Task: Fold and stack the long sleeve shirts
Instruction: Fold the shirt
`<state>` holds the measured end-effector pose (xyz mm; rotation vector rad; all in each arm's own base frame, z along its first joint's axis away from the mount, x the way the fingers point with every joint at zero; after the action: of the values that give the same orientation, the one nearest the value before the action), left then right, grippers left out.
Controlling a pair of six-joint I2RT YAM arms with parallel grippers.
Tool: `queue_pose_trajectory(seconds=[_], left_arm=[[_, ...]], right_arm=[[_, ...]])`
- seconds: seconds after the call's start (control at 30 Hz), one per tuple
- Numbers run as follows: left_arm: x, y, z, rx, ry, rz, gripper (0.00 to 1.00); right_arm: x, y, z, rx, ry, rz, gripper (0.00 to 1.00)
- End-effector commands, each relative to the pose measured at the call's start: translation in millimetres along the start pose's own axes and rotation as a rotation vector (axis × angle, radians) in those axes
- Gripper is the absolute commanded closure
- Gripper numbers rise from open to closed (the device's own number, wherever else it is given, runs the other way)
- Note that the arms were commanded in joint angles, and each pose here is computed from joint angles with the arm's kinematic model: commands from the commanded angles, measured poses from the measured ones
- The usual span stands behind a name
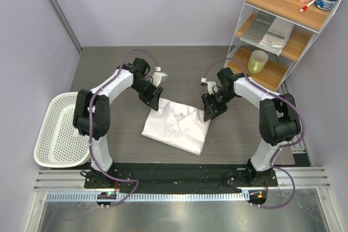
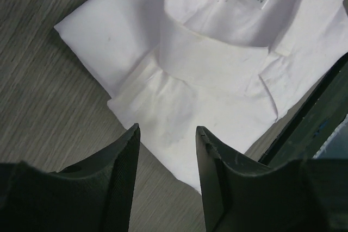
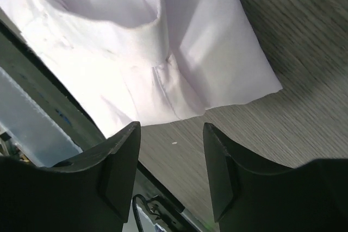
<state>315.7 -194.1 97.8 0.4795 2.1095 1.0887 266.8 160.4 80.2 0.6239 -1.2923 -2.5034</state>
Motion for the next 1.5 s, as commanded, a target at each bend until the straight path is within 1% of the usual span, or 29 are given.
queue_pose_trajectory(seconds=[0.0,0.07,0.17,0.2,0.27,0.3,0.33,0.37,0.4,0.5,0.6,0.67,0.73,0.83,0.9,1.0,1.13,1.23,1.33,1.37,1.43,1.47], left_arm=[[11.7,-0.4,12.9,-0.006,0.038,0.023,0.54],[16.4,-1.4,15.9,-0.004,0.081,0.023,0.53],[20.2,-4.0,18.2,-0.008,0.118,0.012,0.53],[18.8,-5.5,15.7,0.004,0.136,0.004,0.55],[19.9,-7.8,11.9,0.026,0.165,-0.003,0.57],[19.1,-8.5,7.0,0.052,0.189,-0.015,0.6],[22.2,-10.0,3.4,0.066,0.206,-0.016,0.61],[16.4,-7.2,1.6,0.06,0.189,-0.053,0.62],[14.0,-5.9,-1.5,0.063,0.213,-0.075,0.63],[7.2,-3.2,-1.7,0.042,0.234,-0.133,0.62],[5.5,-10.1,4.5,0.035,0.279,-0.118,0.57],[4.9,-15.1,4.2,0.057,0.318,-0.108,0.57],[5.6,-21.6,4.4,0.08,0.355,-0.098,0.58],[6.6,-27.6,7.2,0.088,0.37,-0.089,0.6],[10.8,-30.7,13.7,0.053,0.387,-0.071,0.6],[14.9,-33.6,23.5,0.005,0.389,-0.058,0.58],[9.3,-35.3,33.6,-0.039,0.407,-0.074,0.57],[3.1,-34.3,31.7,-0.026,0.394,-0.1,0.57],[-10.3,-25.3,23.5,0.003,0.352,-0.168,0.64],[-11.0,-20.1,20.1,0.001,0.339,-0.187,0.72],[-18.5,-14.4,16.9,0.002,0.299,-0.235,0.8],[-14.5,-14.0,14.8,-0.002,0.293,-0.241,0.9]], right_arm=[[2.6,-16.8,-20.5,0.116,0.028,0.029,0.44],[4.9,-27.1,-24.1,0.125,0.034,0.049,0.46],[2.2,-34.2,-31.7,0.157,0.055,0.051,0.57],[0.5,-36.6,-35.5,0.166,0.058,0.056,0.69],[-3.0,-36.2,-46.1,0.212,0.09,0.065,0.81],[-10.5,-33.9,-50.0,0.231,0.107,0.055,0.91],[-14.4,-32.2,-55.4,0.261,0.12,0.054,0.95],[-25.5,-27.2,-56.0,0.275,0.144,0.033,0.99],[-29.9,-24.2,-55.8,0.281,0.155,0.025,0.99],[-44.9,-14.9,-51.6,0.284,0.19,-0.007,0.99],[-47.6,-10.2,-47.6,0.275,0.203,-0.004,0.99],[-48.6,-8.1,-46.9,0.277,0.211,-0.009,0.99],[-48.9,-7.0,-46.6,0.279,0.213,-0.008,0.99],[-47.5,-6.6,-48.1,0.287,0.215,-0.001,0.99],[-46.3,-7.1,-48.7,0.288,0.215,0.003,0.99],[-45.3,-7.6,-49.1,0.287,0.218,0.007,0.99],[-45.8,-9.7,-50.3,0.285,0.217,0.009,0.99],[-46.7,-9.6,-50.3,0.285,0.217,0.008,0.99],[-47.6,-8.5,-50.3,0.289,0.218,0.006,0.99],[-48.0,-7.5,-50.0,0.291,0.22,0.003,0.99],[-49.4,-4.0,-49.9,0.302,0.23,-0.003,0.99],[-50.7,-1.7,-51.1,0.313,0.232,-0.007,0.99]])
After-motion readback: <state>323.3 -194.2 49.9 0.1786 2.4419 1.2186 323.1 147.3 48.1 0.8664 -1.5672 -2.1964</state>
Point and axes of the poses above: each gripper's point midway between its finger pads, its own y axis back along the fingers, its own z axis along the line the jaws close on, x = y × z, the point moved 1 cm from there along y, back along the fingers
